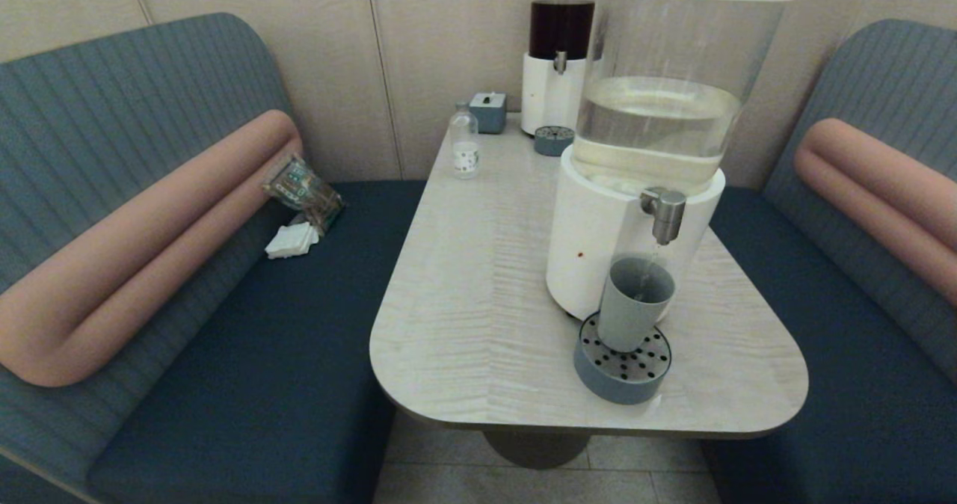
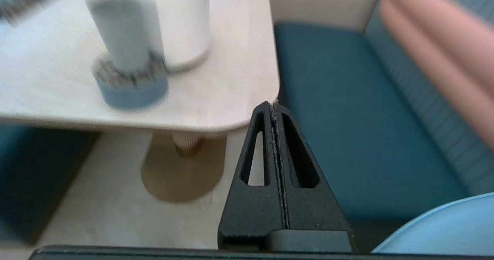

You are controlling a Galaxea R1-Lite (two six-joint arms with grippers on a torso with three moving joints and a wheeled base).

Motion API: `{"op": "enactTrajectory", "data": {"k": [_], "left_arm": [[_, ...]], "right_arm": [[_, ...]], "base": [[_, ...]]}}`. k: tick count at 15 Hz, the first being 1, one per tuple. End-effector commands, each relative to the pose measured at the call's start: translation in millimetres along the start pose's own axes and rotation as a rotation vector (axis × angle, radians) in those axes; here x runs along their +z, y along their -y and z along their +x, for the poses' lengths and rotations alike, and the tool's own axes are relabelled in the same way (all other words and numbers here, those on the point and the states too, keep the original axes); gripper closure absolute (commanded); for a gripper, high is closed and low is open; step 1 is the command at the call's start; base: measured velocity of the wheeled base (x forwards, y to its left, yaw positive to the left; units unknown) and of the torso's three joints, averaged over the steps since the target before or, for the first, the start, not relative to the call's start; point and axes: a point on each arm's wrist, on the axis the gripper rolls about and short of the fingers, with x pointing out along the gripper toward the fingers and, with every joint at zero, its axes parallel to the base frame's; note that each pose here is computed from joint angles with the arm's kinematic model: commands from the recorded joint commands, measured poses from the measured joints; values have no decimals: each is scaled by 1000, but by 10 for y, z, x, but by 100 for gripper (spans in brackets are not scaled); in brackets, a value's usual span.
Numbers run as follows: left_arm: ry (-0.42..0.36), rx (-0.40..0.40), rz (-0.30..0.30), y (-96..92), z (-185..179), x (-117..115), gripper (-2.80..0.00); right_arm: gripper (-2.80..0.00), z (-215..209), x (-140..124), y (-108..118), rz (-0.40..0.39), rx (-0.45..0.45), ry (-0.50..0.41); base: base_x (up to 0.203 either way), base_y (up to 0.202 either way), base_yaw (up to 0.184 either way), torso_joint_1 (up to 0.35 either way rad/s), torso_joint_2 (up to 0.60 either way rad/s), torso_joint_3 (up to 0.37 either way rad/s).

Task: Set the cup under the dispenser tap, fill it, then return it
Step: Turn off the faucet

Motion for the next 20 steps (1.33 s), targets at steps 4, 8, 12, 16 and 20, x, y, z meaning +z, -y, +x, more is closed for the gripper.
{"op": "enactTrajectory", "data": {"k": [4,8,12,16,20], "left_arm": [[1,-1,1,0,0,0,0],[1,-1,1,0,0,0,0],[1,-1,1,0,0,0,0],[1,-1,1,0,0,0,0],[1,-1,1,0,0,0,0]], "right_arm": [[0,427,-677,-58,-83,5,29],[0,424,-735,-76,-41,79,-32],[0,415,-747,-74,31,74,-66],[0,415,-747,-74,30,74,-66],[0,415,-747,-74,30,74,-66]], "base": [[0,0,0,0,0,0],[0,0,0,0,0,0],[0,0,0,0,0,0],[0,0,0,0,0,0],[0,0,0,0,0,0]]}}
